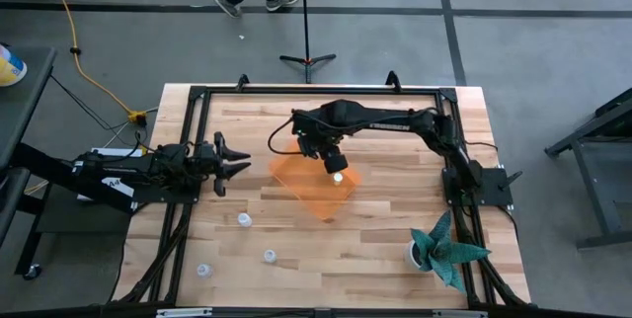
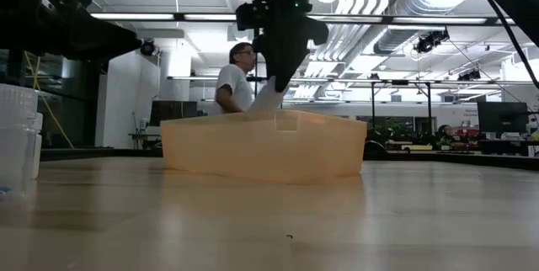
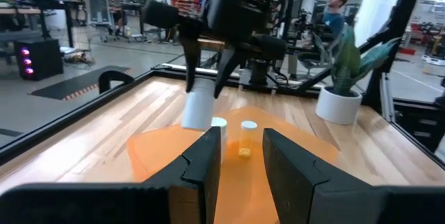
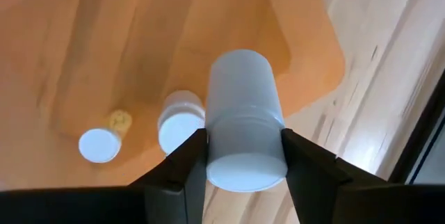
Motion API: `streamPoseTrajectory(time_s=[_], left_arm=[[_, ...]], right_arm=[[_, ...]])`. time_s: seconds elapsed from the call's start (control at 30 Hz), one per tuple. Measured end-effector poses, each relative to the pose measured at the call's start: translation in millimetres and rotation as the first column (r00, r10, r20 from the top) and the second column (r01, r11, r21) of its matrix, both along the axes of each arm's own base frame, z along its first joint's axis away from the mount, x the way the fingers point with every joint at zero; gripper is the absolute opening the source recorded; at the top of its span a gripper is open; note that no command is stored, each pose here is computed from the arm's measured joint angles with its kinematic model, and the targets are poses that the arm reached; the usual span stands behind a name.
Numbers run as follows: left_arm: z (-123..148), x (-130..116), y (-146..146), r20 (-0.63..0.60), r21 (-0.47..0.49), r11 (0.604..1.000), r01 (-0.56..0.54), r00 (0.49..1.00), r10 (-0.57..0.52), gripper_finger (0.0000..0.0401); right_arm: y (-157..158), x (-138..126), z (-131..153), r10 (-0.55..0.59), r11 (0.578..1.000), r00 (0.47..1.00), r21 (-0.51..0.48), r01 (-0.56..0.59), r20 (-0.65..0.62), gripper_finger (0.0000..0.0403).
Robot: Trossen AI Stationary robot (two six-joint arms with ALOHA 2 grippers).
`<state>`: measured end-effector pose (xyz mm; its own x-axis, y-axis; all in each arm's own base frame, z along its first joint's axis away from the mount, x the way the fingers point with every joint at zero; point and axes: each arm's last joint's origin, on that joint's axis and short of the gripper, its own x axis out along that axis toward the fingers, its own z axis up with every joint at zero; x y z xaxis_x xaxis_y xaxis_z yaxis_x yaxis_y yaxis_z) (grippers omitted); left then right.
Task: Pick and place pill bottles into a basket
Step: Put the bottom white pill bottle into the orange bin
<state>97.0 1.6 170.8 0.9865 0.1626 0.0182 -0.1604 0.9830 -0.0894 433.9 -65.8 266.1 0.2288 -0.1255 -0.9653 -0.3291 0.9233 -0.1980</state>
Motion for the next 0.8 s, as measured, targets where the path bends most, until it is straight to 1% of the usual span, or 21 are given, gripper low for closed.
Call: streamPoseTrajectory(time_s=[0.1, 0.17, 0.27, 0.4, 0.5, 0.67, 0.8], left_arm=[[0.1, 0.0, 0.3, 0.002, 0.0, 1.0, -0.009, 1.0, 0.009, 0.0143], [0.2, 0.0, 0.3, 0.002, -0.002, 1.0, -0.009, 1.0, 0.009, 0.0143], [0.2, 0.0, 0.3, 0.004, -0.012, 1.0, -0.01, 1.0, 0.011, 0.0143], [0.2, 0.0, 0.4, 0.007, -0.026, 1.0, -0.012, 1.0, 0.012, 0.0143], [0.3, -0.1, 0.4, 0.008, -0.028, 1.0, -0.012, 1.0, 0.013, 0.0143], [0.4, -0.1, 0.4, 0.008, -0.028, 1.0, -0.013, 1.0, 0.013, 0.0143], [0.2, 0.0, 0.4, 0.008, -0.028, 1.0, -0.013, 1.0, 0.013, 0.0143]], right_arm=[[0.2, 1.9, -2.7, 0.048, 0.999, 0.999, 0.009, -0.048, -0.003, 0.0153], [0.2, 5.7, -3.9, 0.058, 0.998, 0.998, 0.022, -0.059, 0.028, 0.016], [4.0, 8.5, -8.6, 0.089, 0.995, 0.996, 0.037, -0.09, 0.021, 0.0159], [19.7, 10.9, -11.1, 0.129, 0.992, 0.992, 0.007, -0.129, 0.005, 0.0147], [34.1, 10.2, -11.1, 0.168, 0.985, 0.986, 0.038, -0.167, -0.006, 0.0148], [51.7, 7.0, -15.2, 0.221, 0.973, 0.973, 0.075, -0.216, -0.06, 0.0165], [58.2, 7.9, -22.6, 0.24, 0.968, 0.967, 0.098, -0.231, -0.09, 0.0155]])
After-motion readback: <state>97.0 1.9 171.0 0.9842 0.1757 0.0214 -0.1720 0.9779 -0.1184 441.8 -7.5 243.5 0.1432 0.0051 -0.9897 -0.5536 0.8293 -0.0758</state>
